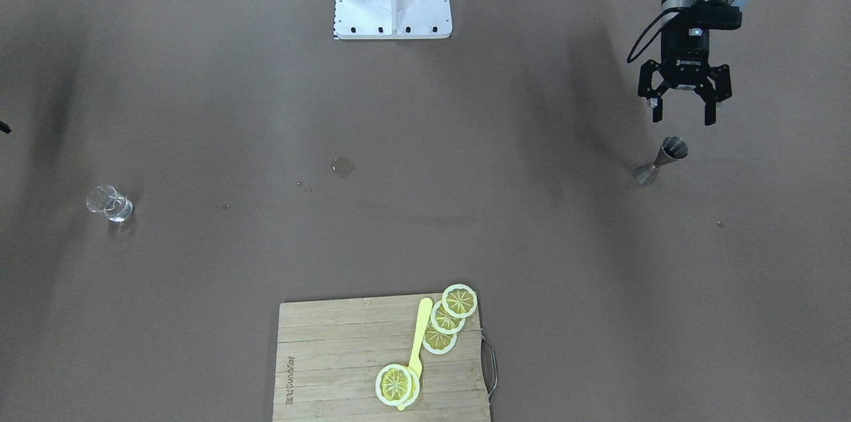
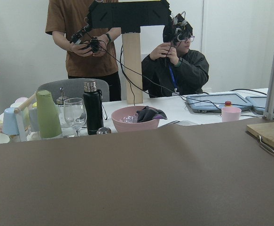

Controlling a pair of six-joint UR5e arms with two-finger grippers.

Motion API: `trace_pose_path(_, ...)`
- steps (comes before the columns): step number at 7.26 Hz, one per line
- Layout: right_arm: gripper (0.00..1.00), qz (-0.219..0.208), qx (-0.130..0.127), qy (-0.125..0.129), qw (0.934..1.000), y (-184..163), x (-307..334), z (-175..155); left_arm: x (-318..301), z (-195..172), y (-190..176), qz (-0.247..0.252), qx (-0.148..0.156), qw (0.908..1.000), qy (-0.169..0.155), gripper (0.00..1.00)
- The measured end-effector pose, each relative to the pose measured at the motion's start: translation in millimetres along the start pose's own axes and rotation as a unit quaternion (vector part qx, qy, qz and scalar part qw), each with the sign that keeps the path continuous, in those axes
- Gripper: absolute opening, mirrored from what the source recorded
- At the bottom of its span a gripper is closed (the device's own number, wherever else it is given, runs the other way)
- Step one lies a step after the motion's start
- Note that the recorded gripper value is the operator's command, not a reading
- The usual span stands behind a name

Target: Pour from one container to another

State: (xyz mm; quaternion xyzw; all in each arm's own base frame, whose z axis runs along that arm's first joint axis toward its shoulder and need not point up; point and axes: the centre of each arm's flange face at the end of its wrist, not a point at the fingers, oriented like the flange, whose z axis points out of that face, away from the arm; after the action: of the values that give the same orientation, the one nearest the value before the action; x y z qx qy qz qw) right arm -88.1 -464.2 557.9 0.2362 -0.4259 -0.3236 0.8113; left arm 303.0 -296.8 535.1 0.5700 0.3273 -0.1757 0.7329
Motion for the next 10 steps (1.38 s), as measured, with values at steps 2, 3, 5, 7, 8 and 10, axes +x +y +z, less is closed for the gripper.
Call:
trace_pose_path(2, 1.00, -0.055, 0.015, -0.007, 0.9983, -6, -13, 25, 10, 10, 26, -0.010, 0.011, 0.9999, 0.002, 0.95)
trace_pose_path(3, 1.00, -0.077, 0.026, -0.005, 0.9966, -5, -15, 35, 11, 13, 33, -0.015, 0.015, 0.9998, 0.003, 0.95)
trace_pose_path(5, 1.00, -0.101, 0.038, 0.012, 0.9941, -14, -14, 50, 10, 13, 37, -0.021, 0.016, 0.9996, 0.006, 0.93)
trace_pose_path(7, 0.99, -0.094, 0.045, 0.024, 0.9942, -31, -16, 59, 4, 15, 46, -0.023, 0.016, 0.9996, 0.006, 0.93)
trace_pose_path(8, 0.99, -0.069, 0.054, 0.019, 0.9959, -36, -24, 62, 3, 17, 52, -0.023, 0.016, 0.9996, 0.007, 0.93)
trace_pose_path(10, 1.00, 0.002, 0.082, 0.005, 0.9967, -38, -42, 73, 5, 21, 59, -0.024, 0.016, 0.9996, 0.006, 0.93)
